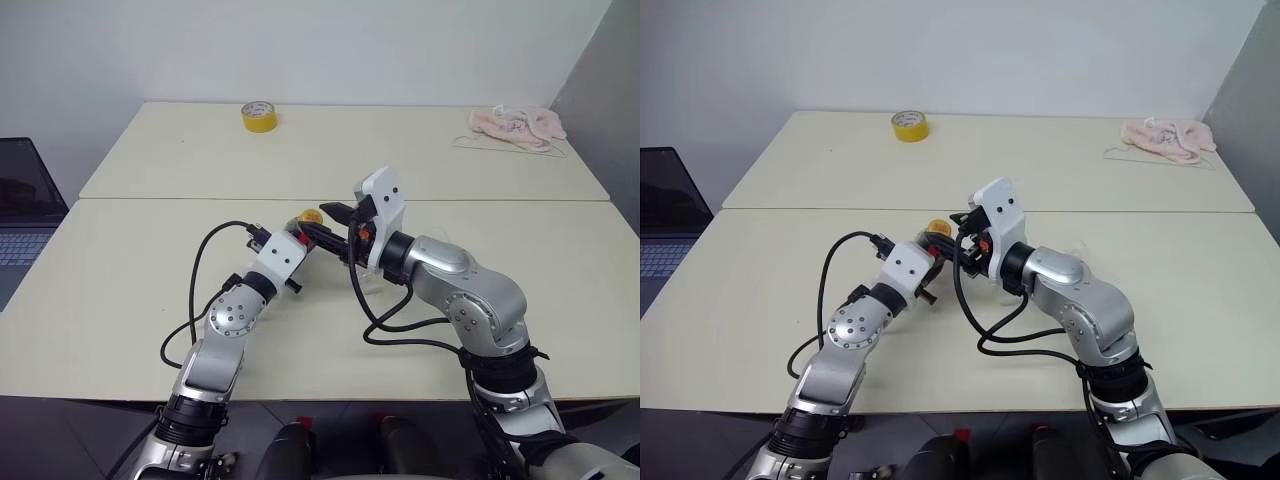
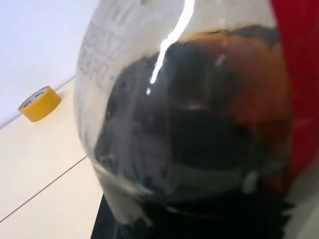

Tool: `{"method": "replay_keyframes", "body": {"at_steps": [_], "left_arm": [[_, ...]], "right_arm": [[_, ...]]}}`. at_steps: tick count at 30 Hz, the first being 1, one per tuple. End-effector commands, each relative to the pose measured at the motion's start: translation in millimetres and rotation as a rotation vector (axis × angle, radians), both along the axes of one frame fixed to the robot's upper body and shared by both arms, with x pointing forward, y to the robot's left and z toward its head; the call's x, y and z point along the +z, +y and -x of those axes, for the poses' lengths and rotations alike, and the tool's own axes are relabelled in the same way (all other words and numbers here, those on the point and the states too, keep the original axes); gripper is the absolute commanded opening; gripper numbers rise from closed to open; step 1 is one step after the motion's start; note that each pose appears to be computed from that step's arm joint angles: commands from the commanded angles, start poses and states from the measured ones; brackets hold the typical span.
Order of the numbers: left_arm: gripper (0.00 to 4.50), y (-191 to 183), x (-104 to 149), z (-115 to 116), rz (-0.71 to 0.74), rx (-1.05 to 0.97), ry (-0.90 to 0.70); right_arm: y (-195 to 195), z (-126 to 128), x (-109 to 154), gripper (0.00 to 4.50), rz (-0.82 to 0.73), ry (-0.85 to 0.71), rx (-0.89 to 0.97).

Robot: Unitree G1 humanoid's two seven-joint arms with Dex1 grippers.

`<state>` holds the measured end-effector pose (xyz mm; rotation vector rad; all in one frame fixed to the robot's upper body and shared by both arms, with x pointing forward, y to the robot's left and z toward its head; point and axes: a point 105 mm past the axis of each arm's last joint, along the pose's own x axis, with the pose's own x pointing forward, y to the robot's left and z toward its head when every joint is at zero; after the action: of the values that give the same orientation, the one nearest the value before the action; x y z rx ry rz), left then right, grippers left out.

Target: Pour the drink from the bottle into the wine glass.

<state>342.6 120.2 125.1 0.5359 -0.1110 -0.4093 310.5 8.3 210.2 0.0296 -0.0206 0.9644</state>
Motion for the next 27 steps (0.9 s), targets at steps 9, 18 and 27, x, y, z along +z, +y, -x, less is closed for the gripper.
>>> {"method": "replay_keyframes", "body": {"at_steps": [9,18,27], "left_arm": [[0.98,-4.5,35.6,6.9,0.04,-0.063,-0.099],[0.95,6.4,41.9,19.8,0.042,-0.338,0.115],[0.93,15.0,19.4,45.6,0.008,-0.634,0.457]], "right_arm": [[-0.6,6.2,16.1,1.23,-0.007,-0.105,0.027],[-7.7,33.8,36.8,1.23,0.01,-0.279,0.25],[-21.4,57.5,41.9,1.23,0.106,-0.396,0.519]]}}
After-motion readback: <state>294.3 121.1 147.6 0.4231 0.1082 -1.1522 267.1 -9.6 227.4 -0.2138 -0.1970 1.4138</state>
